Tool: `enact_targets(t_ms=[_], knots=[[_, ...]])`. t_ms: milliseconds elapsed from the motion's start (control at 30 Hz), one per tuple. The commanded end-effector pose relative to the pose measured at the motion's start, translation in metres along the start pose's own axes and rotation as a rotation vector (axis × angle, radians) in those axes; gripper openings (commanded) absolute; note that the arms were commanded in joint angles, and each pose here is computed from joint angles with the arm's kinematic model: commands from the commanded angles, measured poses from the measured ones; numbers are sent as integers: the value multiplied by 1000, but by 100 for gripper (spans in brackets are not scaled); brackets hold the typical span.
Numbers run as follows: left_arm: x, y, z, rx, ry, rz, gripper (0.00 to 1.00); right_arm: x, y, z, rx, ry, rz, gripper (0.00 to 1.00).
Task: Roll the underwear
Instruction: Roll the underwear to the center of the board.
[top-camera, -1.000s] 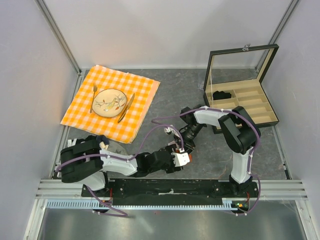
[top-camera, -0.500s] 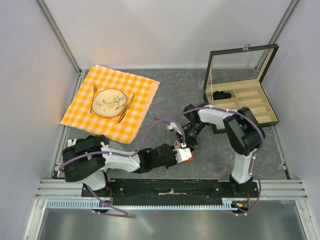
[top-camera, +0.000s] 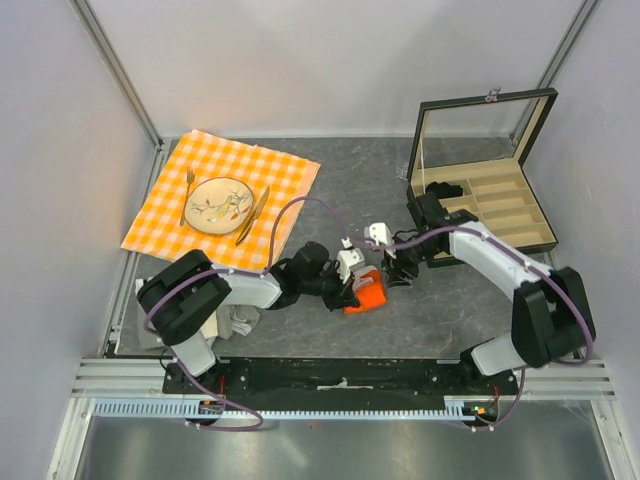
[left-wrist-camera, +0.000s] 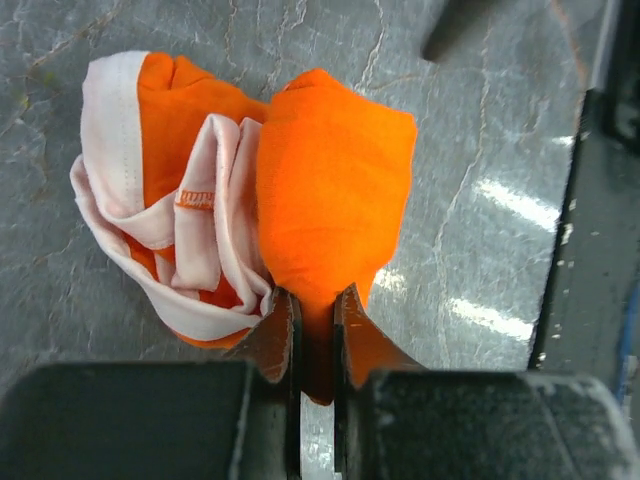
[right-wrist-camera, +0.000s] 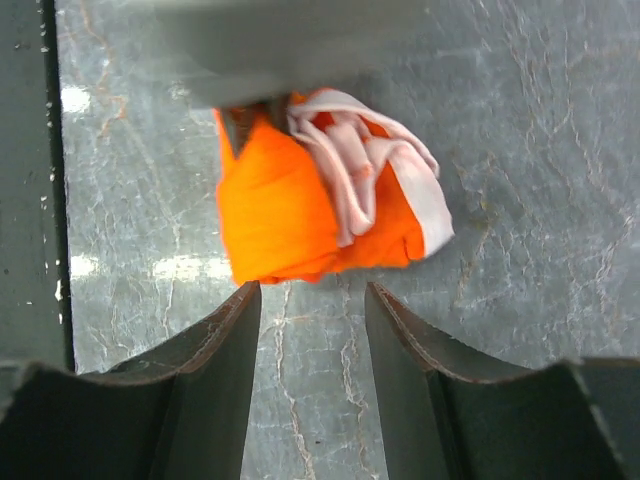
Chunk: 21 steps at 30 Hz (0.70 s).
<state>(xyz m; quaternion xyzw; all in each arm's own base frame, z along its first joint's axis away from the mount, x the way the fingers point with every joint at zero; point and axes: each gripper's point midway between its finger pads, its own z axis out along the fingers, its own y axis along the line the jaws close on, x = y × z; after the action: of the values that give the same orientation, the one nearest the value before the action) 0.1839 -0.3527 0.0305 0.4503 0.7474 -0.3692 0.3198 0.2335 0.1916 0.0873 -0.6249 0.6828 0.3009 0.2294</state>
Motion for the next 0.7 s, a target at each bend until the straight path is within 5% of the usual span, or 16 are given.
enact_targets(t_ms=[0, 267, 667], knots=[[44, -10, -2, 177, 184, -331, 2, -26, 25, -1, -7, -131, -301, 53], [65, 5, 2, 214, 331, -617, 2, -8, 38, 42, 35, 6, -546, 61], [53, 18, 8, 182, 363, -683, 12, 27, 17, 53, 109, 160, -536, 60]])
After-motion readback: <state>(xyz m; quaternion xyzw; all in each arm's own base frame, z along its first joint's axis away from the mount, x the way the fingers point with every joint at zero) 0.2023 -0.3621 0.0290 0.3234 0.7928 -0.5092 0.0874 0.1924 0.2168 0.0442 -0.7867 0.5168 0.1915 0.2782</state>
